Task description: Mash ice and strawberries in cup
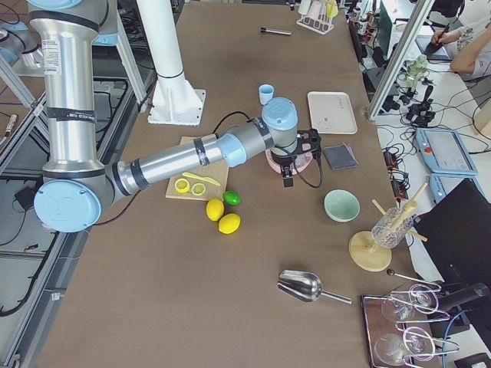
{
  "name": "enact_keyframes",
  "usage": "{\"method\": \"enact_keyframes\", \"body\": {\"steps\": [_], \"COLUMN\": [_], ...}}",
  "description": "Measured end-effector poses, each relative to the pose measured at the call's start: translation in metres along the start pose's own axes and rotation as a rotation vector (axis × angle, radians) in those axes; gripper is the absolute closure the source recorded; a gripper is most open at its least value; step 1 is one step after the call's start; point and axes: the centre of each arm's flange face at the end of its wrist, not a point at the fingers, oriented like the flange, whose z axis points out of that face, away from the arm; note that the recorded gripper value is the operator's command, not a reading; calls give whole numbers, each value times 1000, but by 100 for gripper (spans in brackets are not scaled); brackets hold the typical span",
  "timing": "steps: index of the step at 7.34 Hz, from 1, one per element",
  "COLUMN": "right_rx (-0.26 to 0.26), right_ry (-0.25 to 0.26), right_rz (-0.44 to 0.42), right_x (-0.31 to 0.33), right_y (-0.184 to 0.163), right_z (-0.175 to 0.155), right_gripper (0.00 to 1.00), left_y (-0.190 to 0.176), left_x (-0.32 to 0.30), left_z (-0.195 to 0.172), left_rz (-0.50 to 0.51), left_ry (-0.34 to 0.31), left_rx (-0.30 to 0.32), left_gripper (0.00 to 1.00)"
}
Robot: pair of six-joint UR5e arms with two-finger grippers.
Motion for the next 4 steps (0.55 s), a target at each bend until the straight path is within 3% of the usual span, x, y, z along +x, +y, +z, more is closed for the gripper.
{"method": "enact_keyframes", "body": {"steps": [2, 3, 4], "right_rx": [-12, -24, -42], "right_ry": [1, 24, 62], "right_rz": [34, 45, 44], "right_x": [18, 25, 29], "right_y": [15, 22, 28], "right_z": [-1, 6, 19], "right_gripper": [1, 1, 1], "left_y": [-31, -36, -30], "left_x": [-11, -20, -30], "left_z": [-113, -149, -161], "left_rz": [12, 7, -3], "left_ry": [-65, -80, -83], "left_rx": [-21, -44, -70], "left_gripper": [3, 3, 3]}}
